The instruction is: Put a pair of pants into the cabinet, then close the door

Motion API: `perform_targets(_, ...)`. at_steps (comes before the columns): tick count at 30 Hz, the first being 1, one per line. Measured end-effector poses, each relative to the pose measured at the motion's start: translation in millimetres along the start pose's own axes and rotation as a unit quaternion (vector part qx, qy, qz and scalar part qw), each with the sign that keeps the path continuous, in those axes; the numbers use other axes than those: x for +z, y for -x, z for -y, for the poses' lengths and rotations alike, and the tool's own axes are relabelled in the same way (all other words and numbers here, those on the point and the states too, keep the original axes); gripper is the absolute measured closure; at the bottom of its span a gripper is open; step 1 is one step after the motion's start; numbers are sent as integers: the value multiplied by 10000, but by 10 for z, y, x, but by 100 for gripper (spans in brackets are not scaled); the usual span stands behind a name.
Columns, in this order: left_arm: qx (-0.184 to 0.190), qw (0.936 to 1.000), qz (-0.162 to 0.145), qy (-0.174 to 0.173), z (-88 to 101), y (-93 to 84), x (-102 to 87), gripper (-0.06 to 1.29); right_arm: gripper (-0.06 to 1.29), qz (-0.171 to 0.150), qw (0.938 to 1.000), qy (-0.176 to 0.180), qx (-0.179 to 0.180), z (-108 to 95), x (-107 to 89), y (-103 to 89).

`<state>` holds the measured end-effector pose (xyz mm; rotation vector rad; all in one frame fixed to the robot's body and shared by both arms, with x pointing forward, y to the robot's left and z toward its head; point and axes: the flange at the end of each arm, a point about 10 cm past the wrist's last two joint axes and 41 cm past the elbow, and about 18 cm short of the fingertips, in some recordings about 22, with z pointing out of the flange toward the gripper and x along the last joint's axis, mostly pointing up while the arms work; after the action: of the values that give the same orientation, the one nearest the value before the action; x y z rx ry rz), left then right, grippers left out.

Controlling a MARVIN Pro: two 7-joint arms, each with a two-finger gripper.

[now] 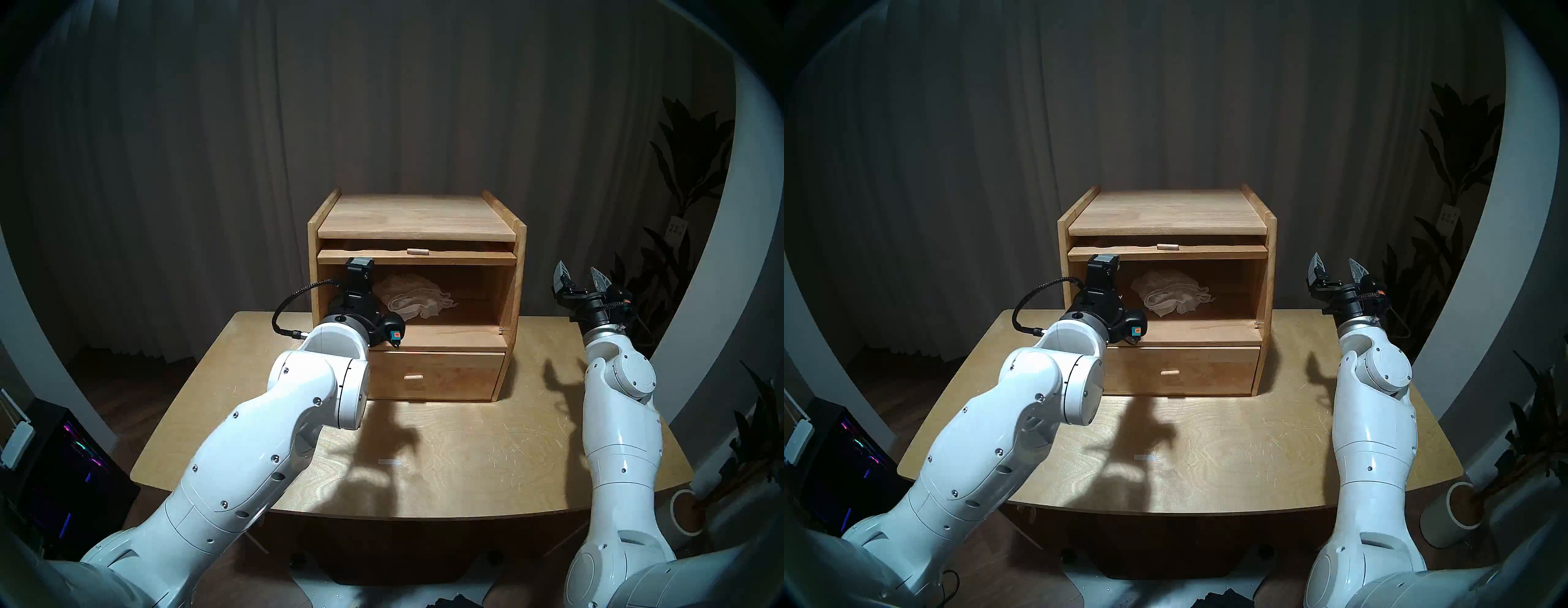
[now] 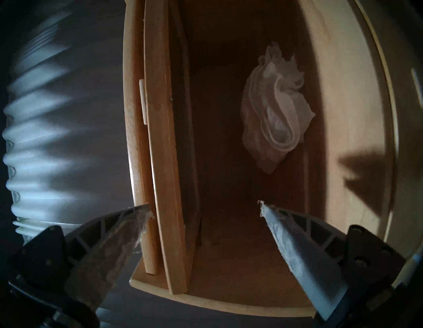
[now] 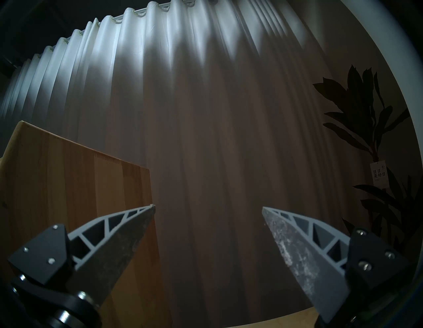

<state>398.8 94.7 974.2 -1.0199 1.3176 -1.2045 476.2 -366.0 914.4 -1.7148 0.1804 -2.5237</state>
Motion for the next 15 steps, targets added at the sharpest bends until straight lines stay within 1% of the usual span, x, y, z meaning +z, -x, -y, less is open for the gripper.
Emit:
perform_targets(3,196,9987,199,-437,77,2,-42,-1,1,-4,10000,0,-1,0,0,-1)
perform_targets(6,204,9971,307,-662,128,9,-73,-1,1,-11,10000,0,-3,0,1,-2)
perform_targets(9,172,9963,372,-751,146,25,-87,-1,1,-18,10000,4,-6,-1,1,-4)
perform_targets(11,140,9963,396,-752,148,48,-81,-1,1,-23,10000,15,-7,-3,2,-5)
perform_targets(14,75,9969,401,-675,129,81,-49,-1,1,-26,10000,25,-9,-5,2,-6)
perform_targets(15,30,9975,377,-600,108,95,-22,-1,1,-28,10000,28,-9,-5,2,-6)
